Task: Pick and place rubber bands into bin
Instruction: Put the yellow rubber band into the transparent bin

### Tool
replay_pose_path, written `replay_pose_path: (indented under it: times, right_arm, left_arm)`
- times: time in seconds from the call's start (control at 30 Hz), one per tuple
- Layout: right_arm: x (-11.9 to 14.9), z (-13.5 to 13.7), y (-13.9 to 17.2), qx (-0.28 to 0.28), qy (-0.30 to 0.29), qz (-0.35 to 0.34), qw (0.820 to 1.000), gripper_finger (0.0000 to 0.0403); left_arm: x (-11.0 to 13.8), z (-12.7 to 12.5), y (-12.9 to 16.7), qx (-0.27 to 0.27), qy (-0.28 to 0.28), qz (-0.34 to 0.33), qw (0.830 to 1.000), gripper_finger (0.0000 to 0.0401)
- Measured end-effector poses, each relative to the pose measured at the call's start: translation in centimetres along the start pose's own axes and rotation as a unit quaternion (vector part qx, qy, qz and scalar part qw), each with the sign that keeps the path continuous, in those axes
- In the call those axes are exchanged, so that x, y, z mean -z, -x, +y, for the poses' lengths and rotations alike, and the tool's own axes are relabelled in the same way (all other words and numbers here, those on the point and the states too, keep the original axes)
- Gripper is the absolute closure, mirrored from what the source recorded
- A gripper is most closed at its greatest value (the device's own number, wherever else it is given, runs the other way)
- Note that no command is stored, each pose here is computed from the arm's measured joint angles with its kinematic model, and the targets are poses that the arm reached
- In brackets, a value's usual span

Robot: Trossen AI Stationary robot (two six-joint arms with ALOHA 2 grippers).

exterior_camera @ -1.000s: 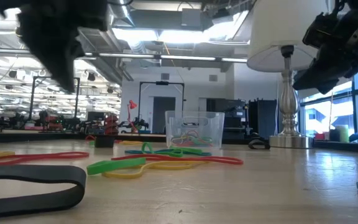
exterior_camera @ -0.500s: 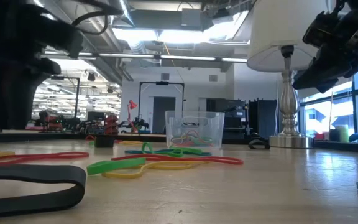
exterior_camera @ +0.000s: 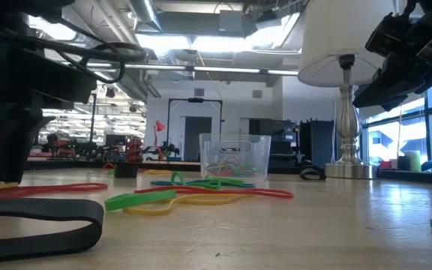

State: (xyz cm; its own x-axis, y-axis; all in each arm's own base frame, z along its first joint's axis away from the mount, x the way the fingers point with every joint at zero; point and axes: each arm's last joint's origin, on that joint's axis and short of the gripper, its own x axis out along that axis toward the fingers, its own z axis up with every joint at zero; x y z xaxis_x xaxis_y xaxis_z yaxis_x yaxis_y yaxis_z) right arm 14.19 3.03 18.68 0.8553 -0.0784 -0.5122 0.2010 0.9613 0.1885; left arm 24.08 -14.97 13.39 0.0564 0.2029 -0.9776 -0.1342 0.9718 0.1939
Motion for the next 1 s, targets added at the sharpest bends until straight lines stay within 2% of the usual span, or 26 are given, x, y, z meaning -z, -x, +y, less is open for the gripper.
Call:
replay_pose_path:
  times: [0.2,0.33,0.53,0.67,0.8,1.0]
  right_arm:
    - [0.0,0.0,0.0,0.0,-0.001,0.0,1.0,0.0385]
    - [0.0,0.0,0.0,0.0,0.0,0.0,1.0,0.0385]
    - [0.0,0.0,0.0,0.0,0.0,0.0,1.0,0.0385]
    - [0.0,0.0,0.0,0.0,0.0,0.0,1.0,0.0385]
    - [0.0,0.0,0.0,0.0,0.001,-0.001,1.0,0.0385]
    - [0.0,0.0,0.0,-0.001,-0.004,-0.001,1.0,0.0385]
  left_arm:
    - [-0.4,-0.2,0.7,0.036,0.016,0.005,0.999,0.0391]
    - [-0.9,0.1,3.6,0.07,0.03,-0.015,0.997,0.0398]
    - [-1.9,1.7,8.9,0.069,0.046,-0.047,0.995,0.0398]
    - [-3.1,3.1,12.4,0.04,0.058,-0.121,0.99,0.0398]
    - [-4.8,4.6,15.4,-0.017,0.058,-0.215,0.975,0.0399]
    - [-8.0,8.4,18.2,-0.082,0.052,-0.292,0.952,0.0399]
